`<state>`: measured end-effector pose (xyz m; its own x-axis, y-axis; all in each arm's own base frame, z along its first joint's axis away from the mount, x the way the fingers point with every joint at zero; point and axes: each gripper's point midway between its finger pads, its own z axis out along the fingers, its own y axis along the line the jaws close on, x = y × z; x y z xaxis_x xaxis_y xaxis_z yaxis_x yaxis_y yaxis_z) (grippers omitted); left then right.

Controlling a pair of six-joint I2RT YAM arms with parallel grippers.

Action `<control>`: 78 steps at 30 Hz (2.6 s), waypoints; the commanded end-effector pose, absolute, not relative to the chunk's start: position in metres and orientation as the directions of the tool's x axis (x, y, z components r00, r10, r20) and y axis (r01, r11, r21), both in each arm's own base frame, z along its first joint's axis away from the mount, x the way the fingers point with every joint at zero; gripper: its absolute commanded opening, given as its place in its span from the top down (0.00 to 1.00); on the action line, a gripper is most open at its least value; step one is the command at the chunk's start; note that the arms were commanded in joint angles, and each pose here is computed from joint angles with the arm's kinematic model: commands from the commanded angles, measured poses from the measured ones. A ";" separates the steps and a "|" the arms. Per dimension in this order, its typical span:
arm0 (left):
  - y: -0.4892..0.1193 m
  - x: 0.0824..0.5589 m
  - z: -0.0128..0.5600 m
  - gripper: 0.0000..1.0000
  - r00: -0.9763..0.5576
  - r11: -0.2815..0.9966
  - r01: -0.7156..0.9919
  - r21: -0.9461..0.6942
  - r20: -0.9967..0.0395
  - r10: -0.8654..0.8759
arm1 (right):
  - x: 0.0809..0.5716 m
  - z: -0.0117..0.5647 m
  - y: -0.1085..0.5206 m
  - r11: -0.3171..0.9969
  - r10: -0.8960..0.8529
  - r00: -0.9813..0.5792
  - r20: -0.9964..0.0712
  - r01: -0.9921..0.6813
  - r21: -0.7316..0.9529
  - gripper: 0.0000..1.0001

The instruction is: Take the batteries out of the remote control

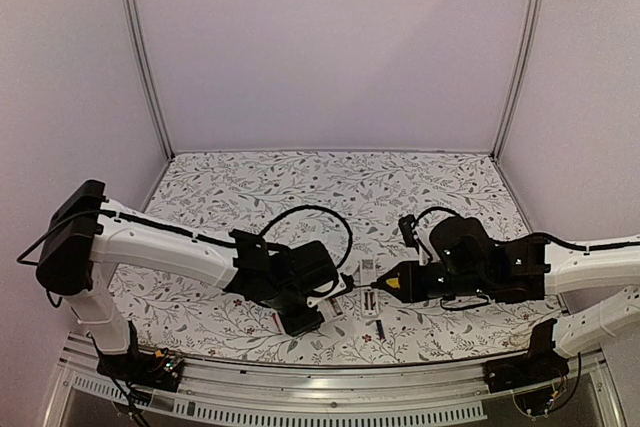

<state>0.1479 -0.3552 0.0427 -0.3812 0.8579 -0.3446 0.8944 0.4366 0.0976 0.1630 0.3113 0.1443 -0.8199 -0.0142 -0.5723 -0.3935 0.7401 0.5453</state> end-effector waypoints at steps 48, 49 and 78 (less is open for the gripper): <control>-0.371 0.127 0.027 0.74 -0.159 0.230 0.958 0.169 -0.354 0.922 | 0.137 0.077 0.345 0.720 -0.119 -0.912 -0.393 -0.352 0.598 1.00; -0.371 0.127 0.027 0.74 -0.160 0.232 0.958 0.168 -0.358 0.920 | 0.136 0.076 0.346 0.709 -0.112 -0.918 -0.381 -0.342 0.616 1.00; -0.344 0.201 0.057 0.75 -0.083 0.250 0.792 0.557 -0.307 0.948 | 0.120 0.079 0.352 0.486 -0.249 -0.903 -0.350 -0.429 0.762 1.00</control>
<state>0.1807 -0.3441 0.0369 -0.0624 0.9603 -0.2717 0.8431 0.1964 0.5005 0.1166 0.3512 0.0746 -0.9152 -0.2432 -0.3215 -0.4016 0.4817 0.7789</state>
